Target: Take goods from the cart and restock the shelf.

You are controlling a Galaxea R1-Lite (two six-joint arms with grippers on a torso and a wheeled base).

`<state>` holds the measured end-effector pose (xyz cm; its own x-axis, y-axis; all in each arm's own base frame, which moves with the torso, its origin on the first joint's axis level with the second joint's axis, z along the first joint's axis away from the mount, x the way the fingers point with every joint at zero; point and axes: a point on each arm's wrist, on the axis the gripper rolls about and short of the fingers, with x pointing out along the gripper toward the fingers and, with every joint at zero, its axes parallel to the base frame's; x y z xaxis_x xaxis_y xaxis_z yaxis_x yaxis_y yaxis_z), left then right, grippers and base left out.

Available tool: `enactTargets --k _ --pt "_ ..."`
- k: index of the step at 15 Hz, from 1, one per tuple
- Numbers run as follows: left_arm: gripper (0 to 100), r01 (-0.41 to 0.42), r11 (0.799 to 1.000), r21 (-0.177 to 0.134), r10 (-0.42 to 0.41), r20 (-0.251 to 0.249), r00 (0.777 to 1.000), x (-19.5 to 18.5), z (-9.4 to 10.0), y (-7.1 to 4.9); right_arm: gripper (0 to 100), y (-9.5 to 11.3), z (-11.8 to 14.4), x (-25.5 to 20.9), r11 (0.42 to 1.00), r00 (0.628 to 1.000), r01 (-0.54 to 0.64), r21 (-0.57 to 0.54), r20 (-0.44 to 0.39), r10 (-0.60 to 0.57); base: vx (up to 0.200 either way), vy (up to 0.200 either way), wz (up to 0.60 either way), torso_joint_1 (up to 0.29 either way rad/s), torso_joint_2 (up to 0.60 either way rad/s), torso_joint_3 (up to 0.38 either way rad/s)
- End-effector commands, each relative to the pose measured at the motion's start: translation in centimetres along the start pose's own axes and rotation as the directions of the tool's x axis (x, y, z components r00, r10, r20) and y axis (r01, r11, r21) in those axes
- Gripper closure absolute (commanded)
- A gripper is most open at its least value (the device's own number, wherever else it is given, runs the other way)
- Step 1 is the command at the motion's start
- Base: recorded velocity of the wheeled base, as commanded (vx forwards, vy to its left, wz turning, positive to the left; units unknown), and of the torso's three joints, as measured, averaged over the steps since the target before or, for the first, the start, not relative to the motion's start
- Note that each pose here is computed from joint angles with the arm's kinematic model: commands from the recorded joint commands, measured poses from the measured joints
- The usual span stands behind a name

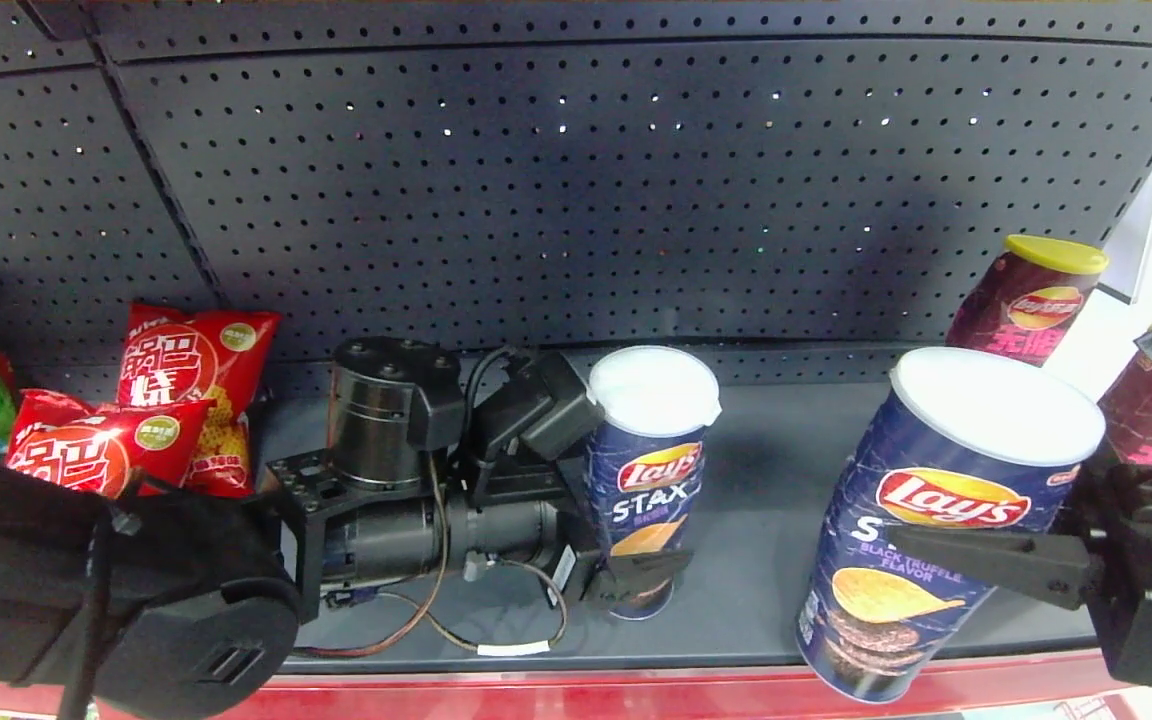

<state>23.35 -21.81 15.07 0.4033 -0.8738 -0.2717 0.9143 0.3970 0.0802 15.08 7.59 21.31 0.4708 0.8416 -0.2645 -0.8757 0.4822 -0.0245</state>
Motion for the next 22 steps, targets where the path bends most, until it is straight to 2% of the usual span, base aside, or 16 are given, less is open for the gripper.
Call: enactTargets --k 1,4,6,7,8,9,10,11,12,14,15,16,17,18,19,22 --pt "0 -0.01 1.0 0.001 0.01 0.011 1.0 -0.9 0.2 0.0 100 0.0 -0.1 0.0 1.0 1.0 -0.002 0.002 -0.003 0.002 0.0 0.0 0.0 0.0 0.0 0.0" --pt "0 -0.036 0.999 0.014 0.035 0.067 0.997 -4.3 1.6 -0.9 100 0.1 -0.4 0.1 1.0 1.0 -0.004 0.007 -0.01 0.004 0.0 0.0 0.0 0.0 0.0 0.0" --pt "0 -0.056 0.998 0.028 0.052 0.108 0.993 -7.9 2.0 -2.3 100 0.1 -0.5 0.1 1.0 1.0 -0.003 0.011 -0.015 0.004 0.0 0.0 0.0 0.0 0.0 0.0" --pt "0 -0.105 0.994 0.032 0.1 0.129 0.987 -10.2 2.0 -3.2 100 0.0 -0.7 0.2 1.0 1.0 -0.005 0.017 -0.022 0.005 0.0 0.0 0.0 0.0 0.0 0.0" --pt "0 -0.182 0.983 0.018 0.178 0.153 0.972 -12.1 2.2 -3.7 100 0.0 -0.7 0.2 1.0 1.0 -0.004 0.019 -0.025 0.004 0.0 0.0 0.0 0.0 0.0 0.0" --pt "0 -0.298 0.954 -0.034 0.299 0.187 0.936 -14.4 2.4 -3.6 100 0.0 -0.7 0.2 1.0 1.0 -0.004 0.019 -0.025 0.004 0.0 0.0 0.0 0.0 0.0 0.0" --pt "0 -0.321 0.946 -0.044 0.324 0.195 0.926 -15.0 2.4 -3.6 100 -0.1 -0.8 0.3 1.0 1.0 -0.004 0.02 -0.026 0.005 0.0 0.0 0.0 0.0 0.0 0.0" --pt "0 -0.496 0.864 -0.091 0.502 0.239 0.831 -18.9 3.0 -2.9 100 -0.2 -0.6 0.3 1.0 1.0 0.0 0.017 -0.021 0.001 0.0 0.0 0.0 0.0 0.0 0.0" --pt "0 -0.568 0.817 -0.102 0.573 0.261 0.777 -20.5 3.2 -2.7 100 -0.2 -0.5 0.3 1.0 1.0 0.0 0.017 -0.02 0.0 0.0 0.0 0.0 0.0 0.0 0.0" --pt "0 -0.77 0.623 -0.137 0.767 0.3 0.567 -24.9 3.2 -3.2 100 -0.5 -0.4 0.6 1.0 1.0 0.001 0.022 -0.024 0.0 0.0 0.0 0.0 0.0 0.0 0.0" --pt "0 -0.832 0.535 -0.146 0.827 0.289 0.482 -26.5 2.0 -4.4 100 -0.6 -0.3 0.7 1.0 1.0 0.001 0.025 -0.025 0.0 0.0 0.0 0.0 0.0 0.0 0.0" --pt "0 -0.851 0.504 -0.148 0.846 0.284 0.451 -27.1 1.0 -5.4 100 -0.7 -0.3 0.9 1.0 1.0 0.001 0.025 -0.025 0.0 0.0 0.0 0.0 0.0 0.0 0.0" --pt "0 -0.886 0.441 -0.143 0.879 0.267 0.395 -27.7 -1.8 -7.6 100 -1.0 -0.1 1.1 1.0 1.0 0.002 0.018 -0.017 -0.002 0.0 0.0 0.0 0.0 0.0 0.0" --pt "0 -0.91 0.395 -0.122 0.897 0.265 0.354 -28.0 -3.2 -8.9 100 -1.1 0.0 1.3 1.0 1.0 0.001 0.018 -0.009 -0.001 0.0 0.0 0.0 0.0 0.0 0.0" --pt "0 -0.912 0.391 -0.121 0.903 0.242 0.355 -28.0 -5.1 -10.4 100 -1.2 0.1 1.3 1.0 1.0 0.004 0.026 -0.003 -0.004 0.0 0.0 0.0 0.0 0.0 0.0" --pt "0 -0.906 0.404 -0.125 0.906 0.193 0.377 -27.8 -9.9 -13.9 100 -1.5 0.3 1.8 1.0 1.0 0.005 0.027 0.007 -0.005 0.0 0.0 0.0 0.0 0.0 0.0"
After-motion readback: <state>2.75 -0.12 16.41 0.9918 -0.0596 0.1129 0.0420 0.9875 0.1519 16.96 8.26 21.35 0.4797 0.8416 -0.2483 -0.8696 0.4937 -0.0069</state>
